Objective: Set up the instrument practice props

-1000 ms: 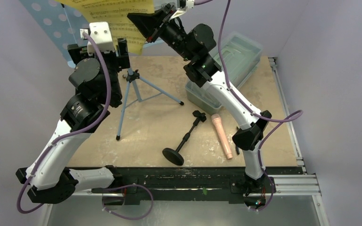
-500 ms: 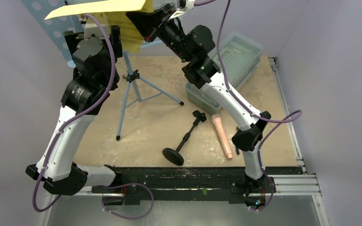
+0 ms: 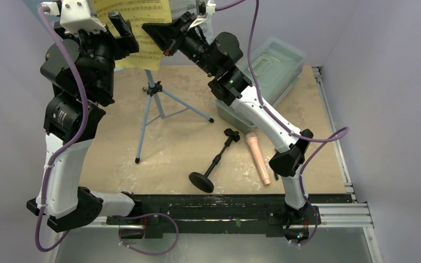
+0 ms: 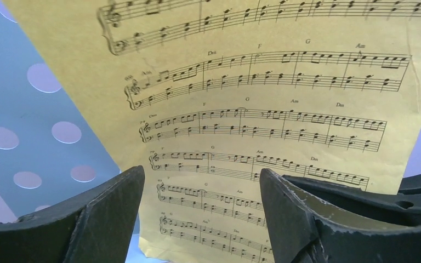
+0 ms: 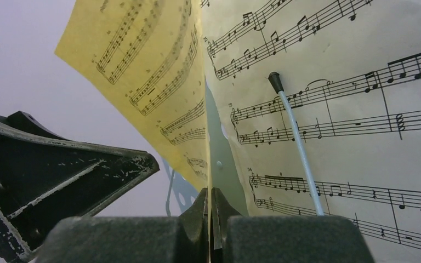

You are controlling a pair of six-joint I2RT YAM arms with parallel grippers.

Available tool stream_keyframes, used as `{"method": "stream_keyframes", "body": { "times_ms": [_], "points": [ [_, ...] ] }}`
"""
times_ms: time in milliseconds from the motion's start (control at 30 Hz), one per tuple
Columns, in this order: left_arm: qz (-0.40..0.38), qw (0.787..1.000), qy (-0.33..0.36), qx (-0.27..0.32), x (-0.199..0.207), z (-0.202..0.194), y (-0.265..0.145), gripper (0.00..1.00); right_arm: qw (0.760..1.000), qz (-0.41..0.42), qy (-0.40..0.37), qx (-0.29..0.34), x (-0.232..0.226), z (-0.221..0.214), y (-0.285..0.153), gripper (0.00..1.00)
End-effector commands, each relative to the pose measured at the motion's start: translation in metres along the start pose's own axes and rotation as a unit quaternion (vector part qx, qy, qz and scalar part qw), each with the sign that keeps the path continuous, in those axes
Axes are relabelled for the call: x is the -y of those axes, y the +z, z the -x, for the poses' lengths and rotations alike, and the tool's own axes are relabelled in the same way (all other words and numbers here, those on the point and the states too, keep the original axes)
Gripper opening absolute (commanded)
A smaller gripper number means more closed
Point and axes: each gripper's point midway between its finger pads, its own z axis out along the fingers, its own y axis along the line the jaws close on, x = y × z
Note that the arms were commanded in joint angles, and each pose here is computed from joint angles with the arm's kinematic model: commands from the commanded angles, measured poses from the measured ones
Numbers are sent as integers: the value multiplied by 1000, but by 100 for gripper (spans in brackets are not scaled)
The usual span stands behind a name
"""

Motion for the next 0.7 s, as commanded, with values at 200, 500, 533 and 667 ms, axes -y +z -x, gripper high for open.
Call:
{"method": "stream_keyframes", "body": {
  "times_ms": [200,500,533,667],
  "points": [
    [16,996,1,93,2,41,15,77,999,24,-12,30,-20,31,-4,0],
    [24,993,57,97,21,35,47,81,999,30,-15,37,-23,35,-5,0],
    [20,994,52,96,21,36,44,81,999,32,-16,37,-24,36,-5,0],
    [-3,995,25,95,17,38,26,85,998,32,-25,47,-24,41,-3,0]
  ]
}}
